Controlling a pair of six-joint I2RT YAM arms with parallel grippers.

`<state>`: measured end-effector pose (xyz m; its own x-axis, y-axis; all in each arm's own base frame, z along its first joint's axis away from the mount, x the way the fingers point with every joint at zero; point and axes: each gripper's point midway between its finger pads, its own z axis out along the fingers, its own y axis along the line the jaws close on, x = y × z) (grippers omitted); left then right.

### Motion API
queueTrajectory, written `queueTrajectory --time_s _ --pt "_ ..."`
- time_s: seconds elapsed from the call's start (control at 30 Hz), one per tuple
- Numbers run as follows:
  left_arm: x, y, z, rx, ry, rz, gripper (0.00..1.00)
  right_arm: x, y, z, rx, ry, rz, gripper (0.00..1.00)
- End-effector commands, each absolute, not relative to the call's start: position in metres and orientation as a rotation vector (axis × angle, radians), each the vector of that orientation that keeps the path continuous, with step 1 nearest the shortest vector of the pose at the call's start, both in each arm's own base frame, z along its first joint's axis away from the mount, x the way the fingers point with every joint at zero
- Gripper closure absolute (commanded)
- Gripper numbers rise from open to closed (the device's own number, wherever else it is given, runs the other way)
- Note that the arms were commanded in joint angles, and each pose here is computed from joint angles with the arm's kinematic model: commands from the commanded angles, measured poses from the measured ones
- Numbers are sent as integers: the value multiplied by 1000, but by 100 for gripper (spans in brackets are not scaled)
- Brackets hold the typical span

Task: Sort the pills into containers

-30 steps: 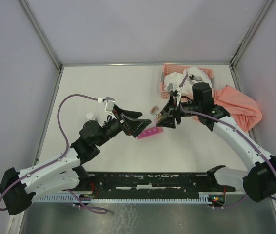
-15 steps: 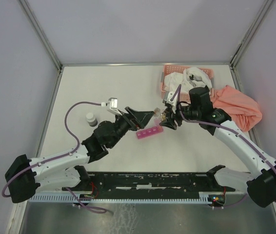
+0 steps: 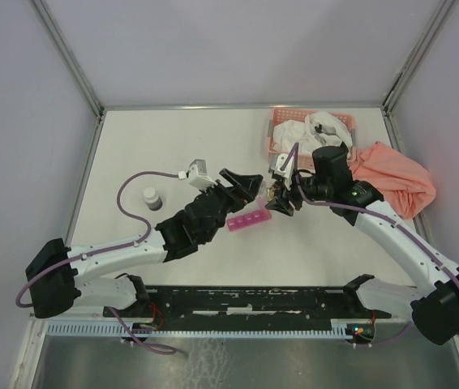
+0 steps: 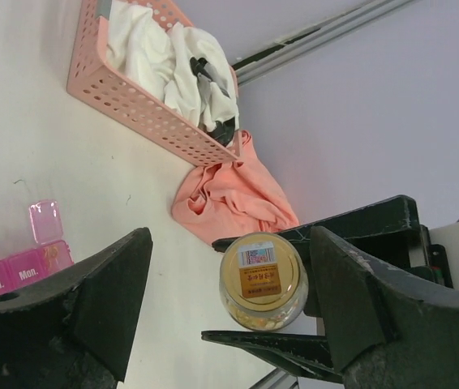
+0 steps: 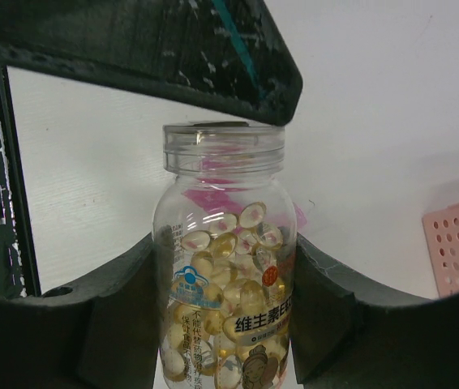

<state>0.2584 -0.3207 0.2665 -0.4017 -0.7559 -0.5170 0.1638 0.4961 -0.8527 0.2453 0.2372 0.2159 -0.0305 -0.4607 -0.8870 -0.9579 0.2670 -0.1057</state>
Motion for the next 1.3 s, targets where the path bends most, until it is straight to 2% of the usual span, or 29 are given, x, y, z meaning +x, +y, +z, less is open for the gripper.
queueTrajectory --time_s 0.0,0.17,0.4,0.67,1.03,1.27 --pt "266 -325 288 -613 1641 -1145 16 251 242 242 -1322 1558 667 97" --pt "266 -334 289 -613 1651 -1176 20 251 243 240 -1325 1562 670 97" --pt "264 -341 288 -615 1662 -1216 32 252 242 240 -1320 1569 666 97" --pt "259 -347 287 -629 1678 -1265 34 255 242 241 -1304 1581 655 97" --pt "258 -352 287 -631 1682 -1291 45 256 242 238 -1299 1594 653 97" --pt "253 -356 288 -592 1696 -1317 59 254 245 239 -1291 1607 686 97"
